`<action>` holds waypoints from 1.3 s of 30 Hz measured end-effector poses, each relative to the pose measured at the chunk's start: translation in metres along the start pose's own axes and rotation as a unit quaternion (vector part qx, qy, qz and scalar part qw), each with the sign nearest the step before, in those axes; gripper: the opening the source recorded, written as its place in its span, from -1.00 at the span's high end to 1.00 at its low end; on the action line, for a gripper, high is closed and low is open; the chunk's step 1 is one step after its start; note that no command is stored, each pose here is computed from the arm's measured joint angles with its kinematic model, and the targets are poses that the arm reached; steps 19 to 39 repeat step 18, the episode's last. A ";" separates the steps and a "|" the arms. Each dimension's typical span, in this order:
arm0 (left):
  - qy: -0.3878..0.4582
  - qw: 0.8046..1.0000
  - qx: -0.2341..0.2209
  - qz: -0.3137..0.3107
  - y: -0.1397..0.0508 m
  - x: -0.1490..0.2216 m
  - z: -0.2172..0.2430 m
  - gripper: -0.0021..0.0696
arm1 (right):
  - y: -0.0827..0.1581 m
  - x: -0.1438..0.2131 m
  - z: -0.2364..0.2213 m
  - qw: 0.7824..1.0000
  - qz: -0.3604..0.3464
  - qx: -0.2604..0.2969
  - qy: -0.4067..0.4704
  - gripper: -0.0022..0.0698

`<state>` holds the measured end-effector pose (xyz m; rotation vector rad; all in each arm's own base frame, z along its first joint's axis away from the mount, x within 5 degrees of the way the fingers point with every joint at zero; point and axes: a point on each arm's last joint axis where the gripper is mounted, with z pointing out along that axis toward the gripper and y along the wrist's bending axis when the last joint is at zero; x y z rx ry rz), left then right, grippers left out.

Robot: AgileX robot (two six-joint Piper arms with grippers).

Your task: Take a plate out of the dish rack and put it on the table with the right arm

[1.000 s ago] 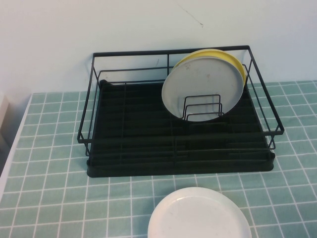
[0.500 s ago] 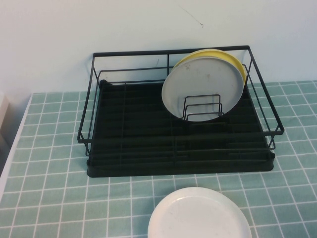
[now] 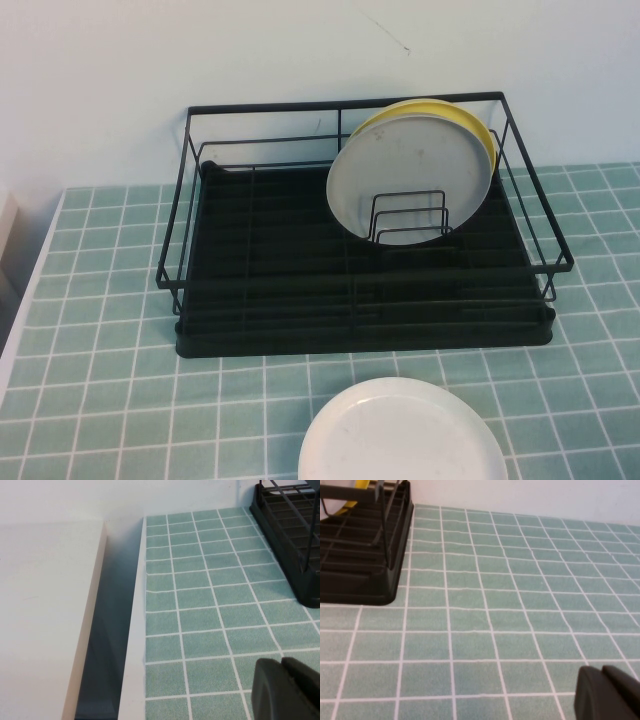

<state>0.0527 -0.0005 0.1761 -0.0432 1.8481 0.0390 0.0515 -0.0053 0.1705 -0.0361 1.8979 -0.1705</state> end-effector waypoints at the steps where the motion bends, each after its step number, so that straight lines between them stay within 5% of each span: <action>1: 0.000 1.000 0.000 0.000 0.000 0.000 0.000 0.95 | 0.000 0.000 0.000 1.000 0.000 0.000 0.000 0.94; 39: 0.000 1.000 0.000 0.000 0.000 0.000 0.000 0.95 | 0.000 0.000 0.000 1.000 0.007 0.000 0.000 0.94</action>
